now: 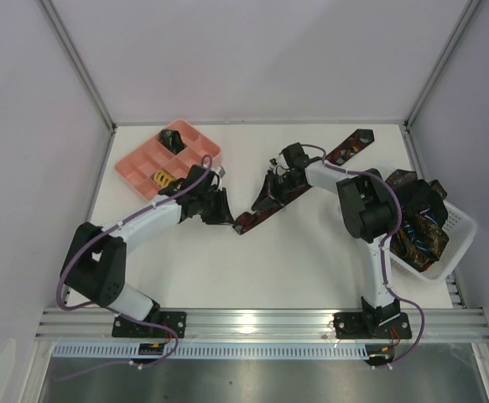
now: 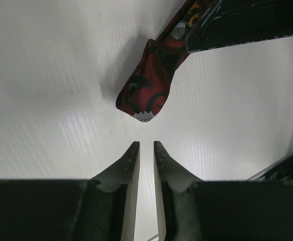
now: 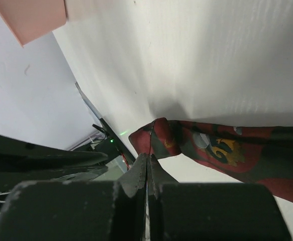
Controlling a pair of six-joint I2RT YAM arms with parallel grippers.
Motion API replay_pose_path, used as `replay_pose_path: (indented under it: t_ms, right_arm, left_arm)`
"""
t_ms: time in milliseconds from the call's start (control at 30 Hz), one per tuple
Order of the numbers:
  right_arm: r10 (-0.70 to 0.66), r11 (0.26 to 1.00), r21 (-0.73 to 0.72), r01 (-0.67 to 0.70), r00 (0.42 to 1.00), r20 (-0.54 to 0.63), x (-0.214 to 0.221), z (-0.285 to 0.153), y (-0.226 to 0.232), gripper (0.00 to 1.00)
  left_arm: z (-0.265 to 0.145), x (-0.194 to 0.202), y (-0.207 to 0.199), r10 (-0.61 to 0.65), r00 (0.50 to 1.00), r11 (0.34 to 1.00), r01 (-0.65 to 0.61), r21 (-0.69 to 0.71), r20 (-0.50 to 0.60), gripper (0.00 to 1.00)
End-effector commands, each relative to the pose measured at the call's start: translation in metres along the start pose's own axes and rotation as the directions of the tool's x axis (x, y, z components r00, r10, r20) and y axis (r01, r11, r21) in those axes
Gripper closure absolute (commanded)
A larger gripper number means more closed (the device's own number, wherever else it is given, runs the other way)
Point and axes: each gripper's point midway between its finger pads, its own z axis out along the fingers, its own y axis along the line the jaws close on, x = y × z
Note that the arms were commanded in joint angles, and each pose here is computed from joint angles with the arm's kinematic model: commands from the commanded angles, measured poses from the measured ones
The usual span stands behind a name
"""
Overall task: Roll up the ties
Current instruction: Roll the tie
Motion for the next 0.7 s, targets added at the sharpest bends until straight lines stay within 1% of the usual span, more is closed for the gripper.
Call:
replay_pose_path:
  t_ms: [0, 33, 167, 267, 467, 667]
  right_arm:
    - [-0.052, 0.998, -0.043, 0.052, 0.999, 0.000, 0.000, -0.010, 0.026, 0.99]
    - [-0.062, 0.997, -0.047, 0.062, 0.998, -0.005, 0.000, -0.009, 0.026, 0.96]
    - [-0.078, 0.997, -0.013, 0.078, 0.997, -0.002, -0.003, -0.009, 0.021, 0.78]
    - [-0.078, 0.997, -0.006, 0.078, 0.997, 0.000, -0.005, -0.009, 0.018, 0.73]
    - [-0.061, 0.998, 0.000, 0.061, 0.998, -0.018, -0.009, -0.005, 0.005, 0.66]
    - [-0.059, 0.998, 0.006, 0.059, 0.997, -0.047, -0.005, 0.006, -0.005, 0.65]
  left_arm:
    - [0.005, -0.008, -0.020, -0.083, 0.997, 0.992, 0.083, 0.095, -0.004, 0.78]
    - [0.009, -0.007, -0.020, -0.087, 0.996, 0.991, 0.088, 0.098, -0.014, 0.78]
    - [0.021, -0.004, -0.014, -0.100, 0.994, 0.992, 0.103, 0.078, -0.040, 0.77]
    - [0.027, -0.007, -0.013, -0.099, 0.994, 0.992, 0.101, 0.076, -0.040, 0.77]
    - [0.030, -0.012, -0.014, -0.096, 0.995, 0.992, 0.099, 0.082, -0.037, 0.78]
    - [0.027, -0.019, -0.019, -0.093, 0.995, 0.991, 0.094, 0.098, -0.020, 0.78]
